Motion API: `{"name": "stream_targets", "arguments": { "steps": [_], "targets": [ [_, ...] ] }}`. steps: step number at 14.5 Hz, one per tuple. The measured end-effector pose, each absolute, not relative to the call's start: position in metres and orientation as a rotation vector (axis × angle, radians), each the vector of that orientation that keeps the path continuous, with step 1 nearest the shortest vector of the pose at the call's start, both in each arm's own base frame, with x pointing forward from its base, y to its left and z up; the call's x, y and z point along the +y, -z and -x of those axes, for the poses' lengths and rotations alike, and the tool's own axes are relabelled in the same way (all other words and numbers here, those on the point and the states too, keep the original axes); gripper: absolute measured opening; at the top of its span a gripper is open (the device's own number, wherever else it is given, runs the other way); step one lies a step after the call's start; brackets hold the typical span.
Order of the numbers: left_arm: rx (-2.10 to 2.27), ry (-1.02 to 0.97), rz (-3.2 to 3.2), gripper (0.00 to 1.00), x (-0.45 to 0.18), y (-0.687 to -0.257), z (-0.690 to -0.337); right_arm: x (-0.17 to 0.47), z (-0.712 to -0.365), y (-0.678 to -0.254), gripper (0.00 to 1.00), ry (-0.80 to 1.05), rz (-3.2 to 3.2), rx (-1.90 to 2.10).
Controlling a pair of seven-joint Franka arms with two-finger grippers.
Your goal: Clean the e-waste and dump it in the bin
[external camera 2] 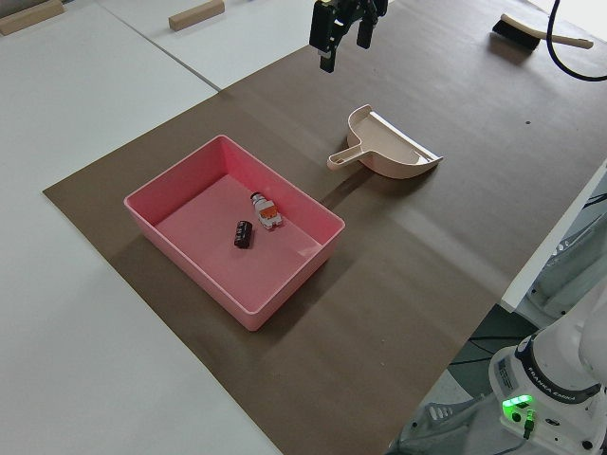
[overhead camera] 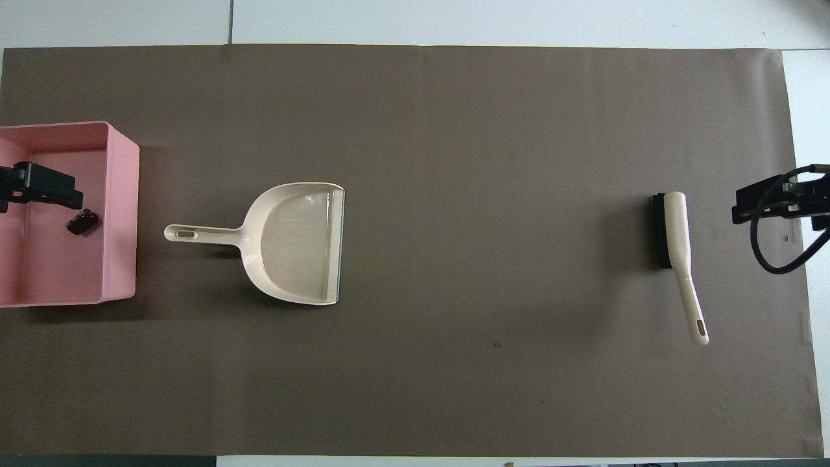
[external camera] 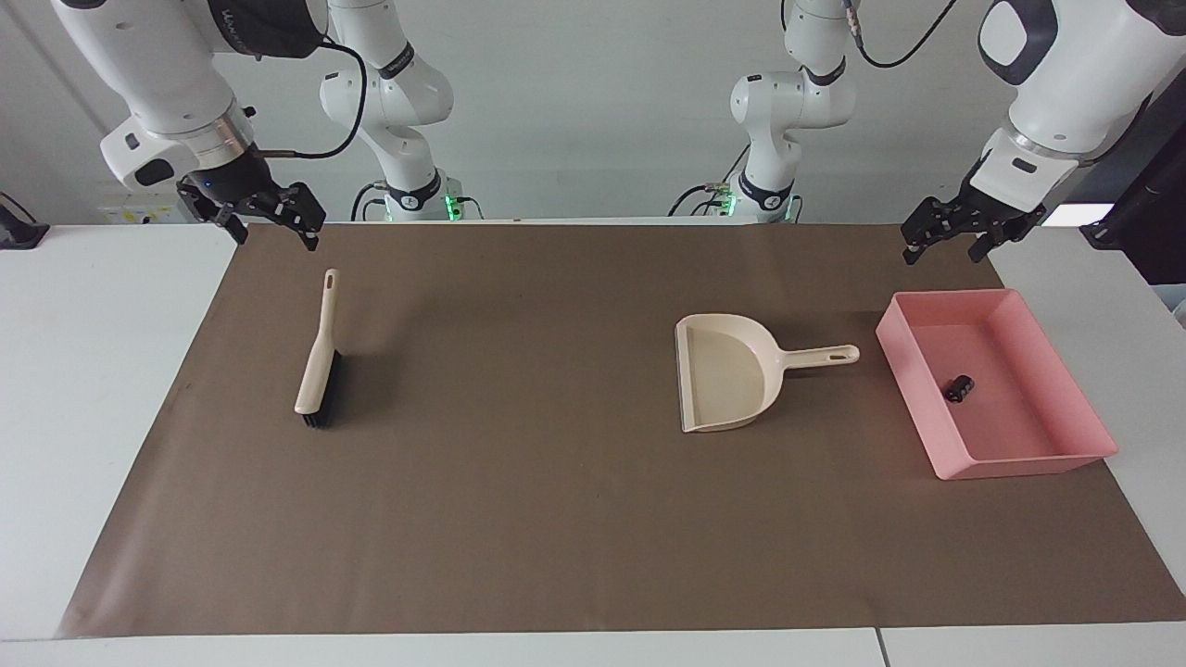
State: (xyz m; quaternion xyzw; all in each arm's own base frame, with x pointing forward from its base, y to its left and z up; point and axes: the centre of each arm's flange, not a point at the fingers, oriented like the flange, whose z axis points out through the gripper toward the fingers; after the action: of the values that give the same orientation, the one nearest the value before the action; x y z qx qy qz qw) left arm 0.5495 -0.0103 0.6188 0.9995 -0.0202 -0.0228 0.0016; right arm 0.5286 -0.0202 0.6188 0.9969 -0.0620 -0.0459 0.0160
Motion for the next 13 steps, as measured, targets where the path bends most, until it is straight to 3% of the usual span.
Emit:
{"name": "stream_targets", "arguments": {
  "steps": [13],
  "targets": [
    [-0.045,0.078,-3.137,0.98,-0.0043,-0.6184,-0.5489,-0.0202,-0.5286,-0.6188,1.00,0.143,-3.100,-0.193]
  ]
}}
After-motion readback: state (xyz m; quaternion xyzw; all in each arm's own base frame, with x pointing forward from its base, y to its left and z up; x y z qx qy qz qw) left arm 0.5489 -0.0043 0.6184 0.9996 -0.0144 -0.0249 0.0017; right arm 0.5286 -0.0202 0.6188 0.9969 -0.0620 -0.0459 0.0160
